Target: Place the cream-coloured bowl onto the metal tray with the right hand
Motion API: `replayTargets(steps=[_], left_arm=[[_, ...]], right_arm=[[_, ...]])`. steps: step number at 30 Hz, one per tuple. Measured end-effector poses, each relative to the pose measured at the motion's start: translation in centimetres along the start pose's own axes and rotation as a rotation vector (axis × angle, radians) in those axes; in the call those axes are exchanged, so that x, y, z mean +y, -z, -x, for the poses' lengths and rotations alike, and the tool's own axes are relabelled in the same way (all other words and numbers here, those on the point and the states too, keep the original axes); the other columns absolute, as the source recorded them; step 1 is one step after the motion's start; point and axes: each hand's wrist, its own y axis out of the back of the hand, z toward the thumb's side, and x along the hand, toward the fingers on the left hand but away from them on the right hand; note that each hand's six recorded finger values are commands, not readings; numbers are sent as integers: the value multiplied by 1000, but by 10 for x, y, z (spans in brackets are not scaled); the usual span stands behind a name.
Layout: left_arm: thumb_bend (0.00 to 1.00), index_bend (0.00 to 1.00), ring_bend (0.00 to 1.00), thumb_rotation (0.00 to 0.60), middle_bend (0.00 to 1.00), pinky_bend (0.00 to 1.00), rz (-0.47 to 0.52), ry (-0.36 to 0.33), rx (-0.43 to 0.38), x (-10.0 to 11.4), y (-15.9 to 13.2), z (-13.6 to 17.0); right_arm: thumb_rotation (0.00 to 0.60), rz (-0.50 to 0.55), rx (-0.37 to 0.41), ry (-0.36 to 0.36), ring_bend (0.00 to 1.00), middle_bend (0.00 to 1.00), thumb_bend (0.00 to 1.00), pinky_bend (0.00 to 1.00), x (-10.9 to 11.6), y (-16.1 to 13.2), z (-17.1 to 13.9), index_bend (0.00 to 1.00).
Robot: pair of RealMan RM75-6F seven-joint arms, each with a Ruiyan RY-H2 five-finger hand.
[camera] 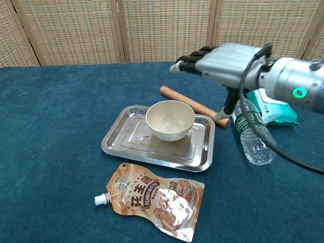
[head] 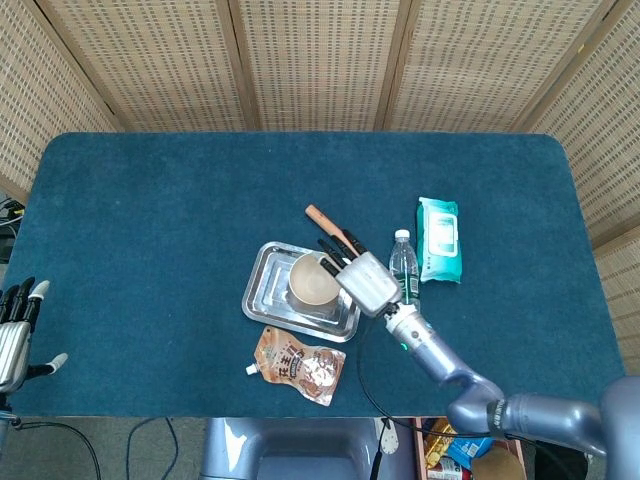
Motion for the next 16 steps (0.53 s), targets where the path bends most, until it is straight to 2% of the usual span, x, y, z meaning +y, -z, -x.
replayTargets(steps=[7,12,16], left_arm=[[0,0,0,600,0,0,-14,-20,-49,2,-8,6],[0,0,0,600,0,0,-32,-45,-90,2,-15,14],[0,0,0,600,0,0,-38,-55,-112,2,-20,22]], right_arm=[[600,30,-160,66,0,0,0,0,10,72,-73,0],[600,142,-281,108,0,0,0,0,-6,101,-138,0],[600,211,-379,126,0,0,0,0,-23,112,-193,0]])
